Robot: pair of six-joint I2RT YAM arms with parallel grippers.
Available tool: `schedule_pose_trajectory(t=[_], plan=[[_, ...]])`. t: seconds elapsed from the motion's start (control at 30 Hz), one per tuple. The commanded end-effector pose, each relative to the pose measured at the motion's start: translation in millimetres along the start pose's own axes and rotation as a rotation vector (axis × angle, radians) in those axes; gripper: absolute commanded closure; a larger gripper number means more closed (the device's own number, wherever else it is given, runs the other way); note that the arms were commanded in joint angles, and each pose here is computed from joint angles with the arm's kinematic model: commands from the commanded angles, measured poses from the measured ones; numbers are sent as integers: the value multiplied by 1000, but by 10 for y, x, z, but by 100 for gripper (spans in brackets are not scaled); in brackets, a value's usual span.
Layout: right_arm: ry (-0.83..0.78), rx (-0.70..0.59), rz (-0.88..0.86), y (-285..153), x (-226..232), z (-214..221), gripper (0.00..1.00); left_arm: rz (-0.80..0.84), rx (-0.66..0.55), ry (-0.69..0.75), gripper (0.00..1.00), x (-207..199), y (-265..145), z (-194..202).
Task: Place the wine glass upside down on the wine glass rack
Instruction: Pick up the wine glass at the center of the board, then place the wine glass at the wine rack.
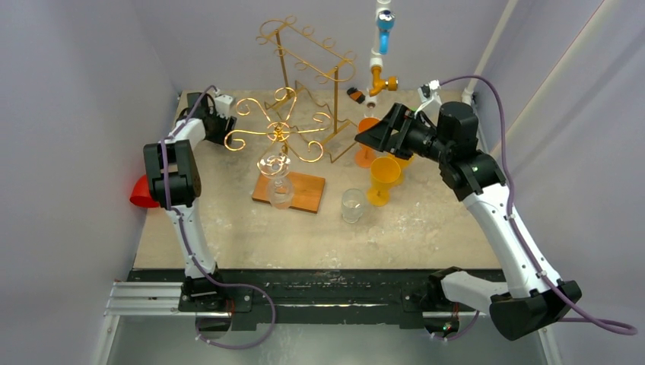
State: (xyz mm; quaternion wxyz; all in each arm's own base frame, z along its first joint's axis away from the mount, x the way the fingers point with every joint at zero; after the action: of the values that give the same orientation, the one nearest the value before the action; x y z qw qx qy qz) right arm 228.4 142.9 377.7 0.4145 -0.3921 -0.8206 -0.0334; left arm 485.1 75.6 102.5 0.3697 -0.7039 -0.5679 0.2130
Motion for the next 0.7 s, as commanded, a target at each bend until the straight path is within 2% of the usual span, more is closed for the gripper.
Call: schedule_pose_trajectory(t=[0.0, 0.13, 0.27, 0.4, 0.6, 0.67], plan=[[-61, -58, -27, -78, 153, -165, 8, -33, -24, 23, 72, 46, -167, -61], [-87, -68, -30, -112, 228, -244, 6, 6, -77, -33, 79, 98, -448, -167], [-100, -71, -47, -117, 280, -296, 5, 98, -221, -153, 99, 294, -978, -400], [-107, -72, -60, -109, 308, -324, 2, 212, -382, -207, 100, 440, -1524, -557], [-127, -79, -107, -114, 408, -392, 1, 362, -498, -175, 100, 446, -2102, -567], [-142, -86, -130, -107, 521, -442, 1, 438, -603, -149, 100, 450, -2338, -610]])
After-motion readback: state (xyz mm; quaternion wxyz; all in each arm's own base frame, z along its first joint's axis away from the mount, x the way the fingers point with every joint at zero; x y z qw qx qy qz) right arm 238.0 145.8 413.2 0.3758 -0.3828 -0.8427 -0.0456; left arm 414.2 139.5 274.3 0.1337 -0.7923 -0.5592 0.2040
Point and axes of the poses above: each gripper's point midway between its finger pads, its own y axis out along the fingers, its own x axis along the line the jaws close on, z = x × y, the point moved 9 cm from there along -y, back along the fingers, and after that the axes turned 2 degrees about -y, right-handed, at the moved point
